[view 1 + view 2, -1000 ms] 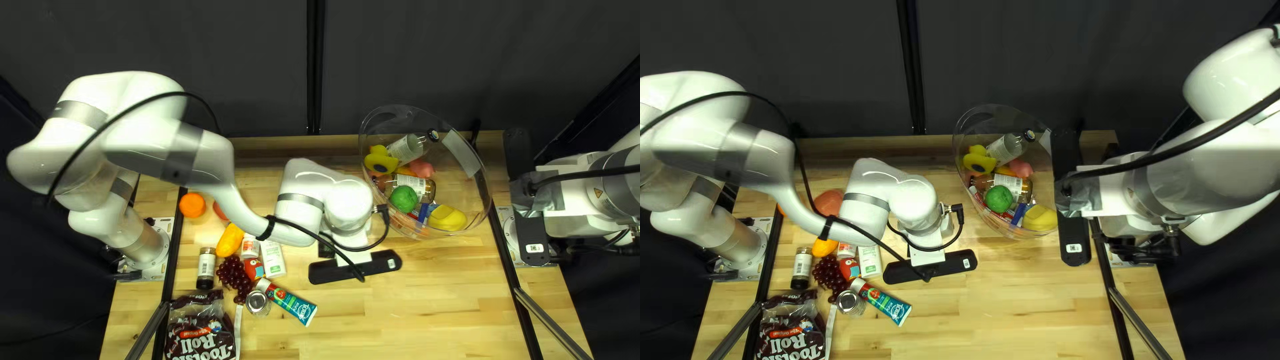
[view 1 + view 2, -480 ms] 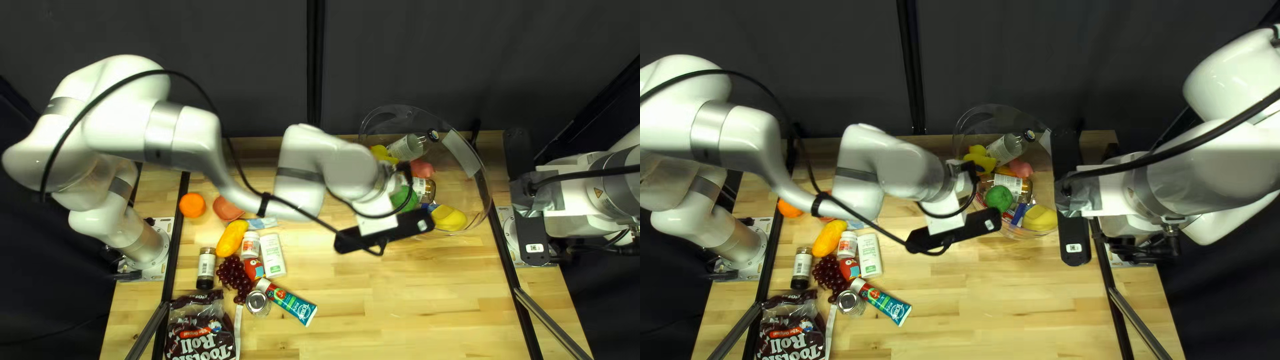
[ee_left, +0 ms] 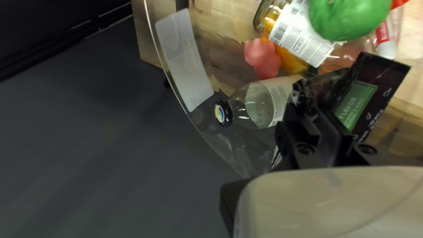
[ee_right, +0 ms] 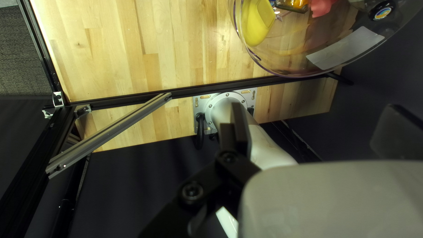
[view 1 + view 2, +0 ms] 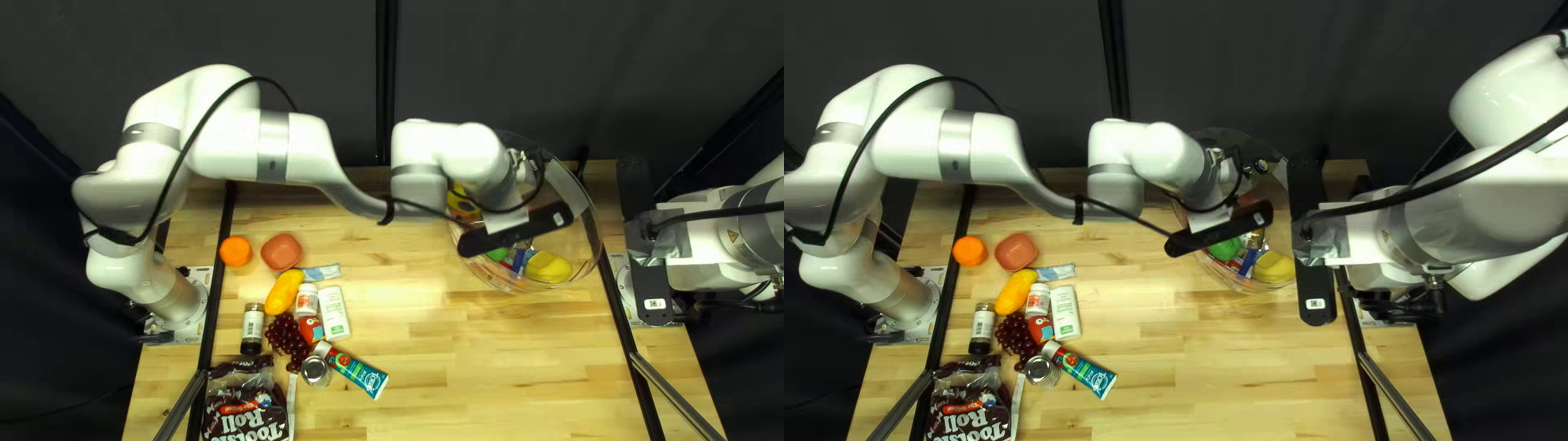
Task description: Pick up trash and place into trash bin
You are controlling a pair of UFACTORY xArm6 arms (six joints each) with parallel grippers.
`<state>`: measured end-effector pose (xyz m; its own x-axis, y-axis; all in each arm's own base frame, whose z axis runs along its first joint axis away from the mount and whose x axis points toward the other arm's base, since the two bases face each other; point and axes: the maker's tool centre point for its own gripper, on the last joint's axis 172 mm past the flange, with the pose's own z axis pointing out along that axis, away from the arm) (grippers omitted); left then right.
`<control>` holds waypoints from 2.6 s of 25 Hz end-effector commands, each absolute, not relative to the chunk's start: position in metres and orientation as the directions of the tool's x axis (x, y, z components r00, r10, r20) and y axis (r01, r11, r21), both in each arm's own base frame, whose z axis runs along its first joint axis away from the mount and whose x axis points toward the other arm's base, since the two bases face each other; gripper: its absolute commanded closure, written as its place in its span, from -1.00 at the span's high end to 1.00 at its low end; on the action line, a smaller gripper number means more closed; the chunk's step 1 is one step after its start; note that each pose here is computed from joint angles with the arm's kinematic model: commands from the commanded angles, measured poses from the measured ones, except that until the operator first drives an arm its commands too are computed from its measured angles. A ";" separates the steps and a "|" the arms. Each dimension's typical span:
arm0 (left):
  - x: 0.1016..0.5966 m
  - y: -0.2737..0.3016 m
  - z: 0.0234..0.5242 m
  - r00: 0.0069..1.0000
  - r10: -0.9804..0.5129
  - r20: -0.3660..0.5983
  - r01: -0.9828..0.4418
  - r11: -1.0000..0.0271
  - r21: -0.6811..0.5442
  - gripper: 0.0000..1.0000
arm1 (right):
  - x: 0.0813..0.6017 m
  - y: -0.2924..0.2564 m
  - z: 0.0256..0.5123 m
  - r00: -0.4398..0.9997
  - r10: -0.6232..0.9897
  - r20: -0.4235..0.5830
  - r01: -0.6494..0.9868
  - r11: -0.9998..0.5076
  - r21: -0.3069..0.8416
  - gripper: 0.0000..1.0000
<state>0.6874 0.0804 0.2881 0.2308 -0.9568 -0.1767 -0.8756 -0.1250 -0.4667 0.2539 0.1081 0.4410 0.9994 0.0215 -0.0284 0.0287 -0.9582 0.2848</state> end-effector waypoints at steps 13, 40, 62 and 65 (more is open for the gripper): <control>0.565 -0.129 0.234 0.183 -0.973 -0.141 -0.964 -0.149 -0.220 1.00 | 0.254 0.108 0.441 0.999 0.021 -0.028 0.029 -0.958 0.285 1.00; 0.363 -0.231 0.068 0.508 -0.843 -0.178 -0.857 -0.515 -0.009 1.00 | 0.254 0.108 0.441 0.999 0.021 -0.028 0.029 -0.958 0.285 1.00; 0.321 -0.176 0.055 0.700 -0.692 -0.177 -0.712 -0.696 -0.094 1.00 | 0.254 0.108 0.441 0.999 0.021 -0.028 0.029 -0.958 0.285 1.00; 0.317 -0.173 0.057 0.708 -0.684 -0.174 -0.704 -0.703 -0.099 1.00 | 0.254 0.108 0.441 0.999 0.021 -0.028 0.029 -0.958 0.285 1.00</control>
